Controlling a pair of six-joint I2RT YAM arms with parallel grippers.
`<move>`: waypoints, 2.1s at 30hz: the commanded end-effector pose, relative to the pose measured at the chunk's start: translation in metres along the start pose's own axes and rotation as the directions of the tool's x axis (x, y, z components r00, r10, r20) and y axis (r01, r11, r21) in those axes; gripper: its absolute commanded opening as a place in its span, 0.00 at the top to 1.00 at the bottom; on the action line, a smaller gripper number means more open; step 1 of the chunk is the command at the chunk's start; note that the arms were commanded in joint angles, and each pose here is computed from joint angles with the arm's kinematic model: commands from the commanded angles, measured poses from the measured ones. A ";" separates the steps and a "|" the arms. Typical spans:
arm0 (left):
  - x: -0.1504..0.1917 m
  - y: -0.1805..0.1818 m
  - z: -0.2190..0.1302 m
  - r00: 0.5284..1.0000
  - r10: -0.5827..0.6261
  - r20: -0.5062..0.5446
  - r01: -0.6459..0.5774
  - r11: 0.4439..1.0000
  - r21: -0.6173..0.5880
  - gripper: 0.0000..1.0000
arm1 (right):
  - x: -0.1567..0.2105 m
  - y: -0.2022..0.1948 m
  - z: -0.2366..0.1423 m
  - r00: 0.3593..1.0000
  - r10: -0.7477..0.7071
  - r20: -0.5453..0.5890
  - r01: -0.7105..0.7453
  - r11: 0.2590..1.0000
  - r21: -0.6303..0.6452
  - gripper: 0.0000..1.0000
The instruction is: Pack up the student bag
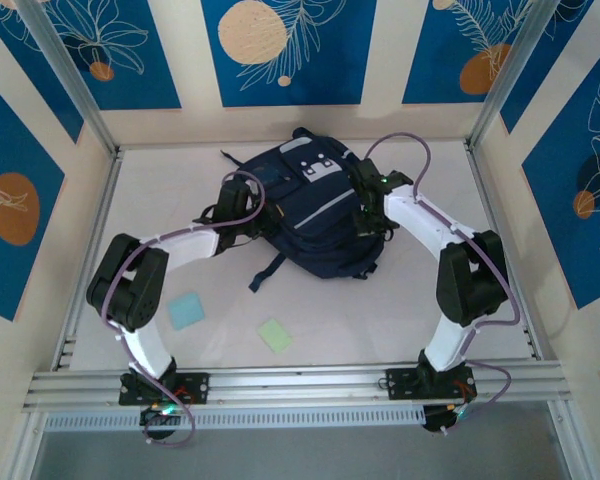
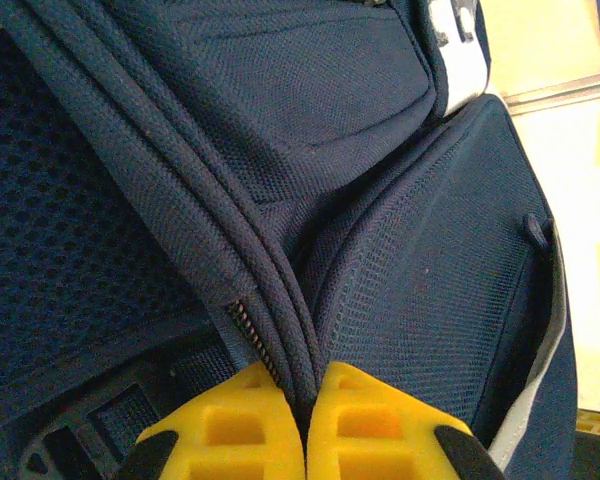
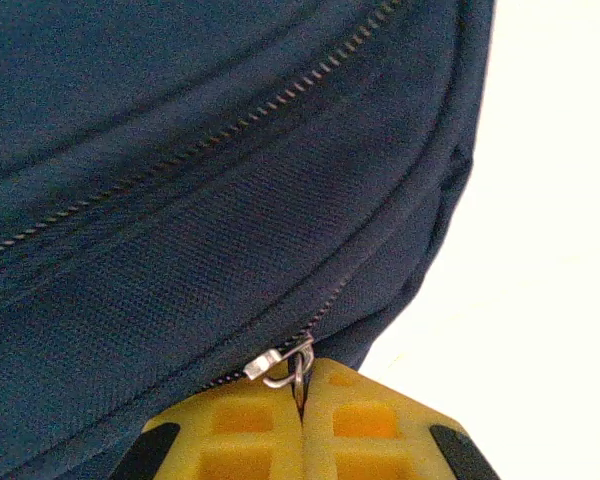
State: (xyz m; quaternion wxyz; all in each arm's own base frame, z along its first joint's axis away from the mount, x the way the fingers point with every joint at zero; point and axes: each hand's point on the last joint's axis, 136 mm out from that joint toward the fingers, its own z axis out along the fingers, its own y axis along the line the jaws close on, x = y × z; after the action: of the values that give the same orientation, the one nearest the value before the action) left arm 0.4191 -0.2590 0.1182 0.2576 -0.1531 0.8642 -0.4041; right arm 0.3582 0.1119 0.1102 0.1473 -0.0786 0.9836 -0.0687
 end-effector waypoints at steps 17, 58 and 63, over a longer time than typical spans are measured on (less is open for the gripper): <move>-0.075 -0.037 -0.046 0.990 0.124 0.067 -0.123 0.992 -0.015 0.25 | -0.068 0.186 -0.069 0.959 0.028 0.281 0.175 0.722 -0.669 1.00; -0.035 0.015 -0.051 0.999 0.041 0.035 -0.039 0.997 -0.060 1.00 | -0.061 -0.025 0.048 0.950 -0.221 0.222 0.227 0.974 -0.004 1.00; -0.029 0.003 -0.051 0.996 0.090 -0.013 -0.090 0.996 0.013 1.00 | -0.124 -0.067 0.065 0.927 -0.189 0.323 0.179 0.982 0.062 1.00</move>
State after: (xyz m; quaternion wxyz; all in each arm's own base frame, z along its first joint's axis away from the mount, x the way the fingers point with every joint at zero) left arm 0.4143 -0.2225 0.1339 0.2554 -0.1494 0.8699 -0.3946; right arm 0.4455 0.1300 0.0775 0.2444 -0.2230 0.9434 0.0248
